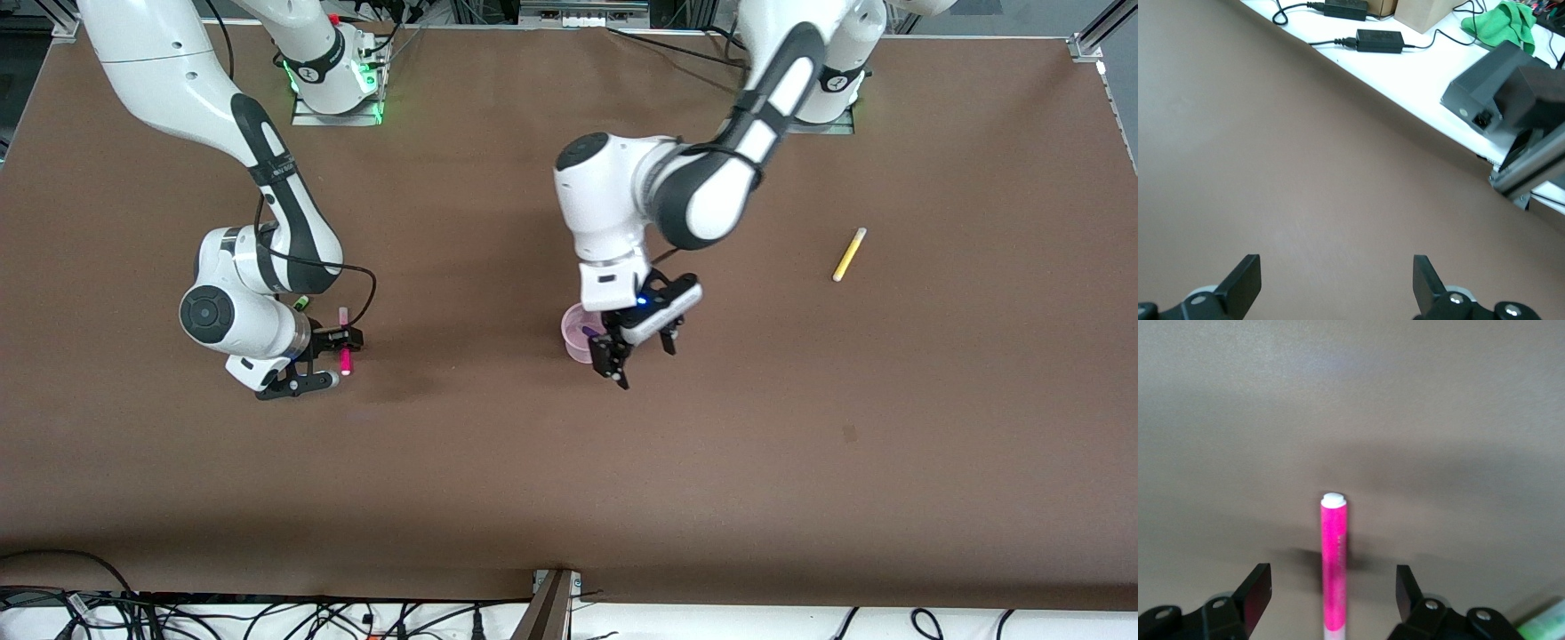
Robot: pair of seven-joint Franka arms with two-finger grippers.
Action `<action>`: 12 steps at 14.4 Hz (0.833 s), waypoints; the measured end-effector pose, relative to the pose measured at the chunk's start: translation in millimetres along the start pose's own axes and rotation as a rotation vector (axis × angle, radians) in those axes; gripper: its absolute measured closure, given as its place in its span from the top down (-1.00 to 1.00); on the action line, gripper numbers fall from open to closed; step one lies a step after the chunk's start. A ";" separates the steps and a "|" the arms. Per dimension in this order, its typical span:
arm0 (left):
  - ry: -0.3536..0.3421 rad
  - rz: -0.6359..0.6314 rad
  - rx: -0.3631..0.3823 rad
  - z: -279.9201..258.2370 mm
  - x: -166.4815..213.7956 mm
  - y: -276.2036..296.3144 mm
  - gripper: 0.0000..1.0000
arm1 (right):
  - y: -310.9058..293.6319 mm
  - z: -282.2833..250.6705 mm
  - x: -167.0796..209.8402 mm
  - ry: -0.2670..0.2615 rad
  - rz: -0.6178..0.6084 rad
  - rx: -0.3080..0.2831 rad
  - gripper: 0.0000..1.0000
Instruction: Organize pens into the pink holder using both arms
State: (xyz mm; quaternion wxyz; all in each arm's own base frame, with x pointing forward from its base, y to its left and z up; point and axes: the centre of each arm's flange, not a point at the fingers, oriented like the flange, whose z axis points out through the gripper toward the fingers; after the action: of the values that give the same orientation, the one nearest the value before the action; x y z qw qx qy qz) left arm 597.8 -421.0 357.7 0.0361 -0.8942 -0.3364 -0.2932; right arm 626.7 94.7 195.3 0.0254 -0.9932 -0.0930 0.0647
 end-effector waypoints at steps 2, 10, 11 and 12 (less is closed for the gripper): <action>-0.063 0.032 0.012 -7.8 50.9 -11.8 1.00 | 0.1 3.0 -0.2 -0.004 0.004 0.004 0.59; -0.263 0.184 0.021 -19.0 196.1 -79.0 1.00 | 0.6 10.7 -0.5 -0.009 0.005 0.003 0.07; -0.283 0.208 0.019 -19.9 207.0 -86.7 1.00 | 0.7 12.1 -0.5 -0.010 0.005 0.003 -0.03; -0.304 0.234 0.016 -20.8 217.9 -95.0 1.00 | 0.8 13.4 -0.6 -0.011 0.005 0.003 -0.03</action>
State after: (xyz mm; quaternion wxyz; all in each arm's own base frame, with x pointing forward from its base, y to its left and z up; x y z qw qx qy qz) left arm 659.3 -226.7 481.9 0.0259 -0.9608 -0.2342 -0.1459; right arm 624.5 94.3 182.0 0.0262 -0.9931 -0.0904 0.0704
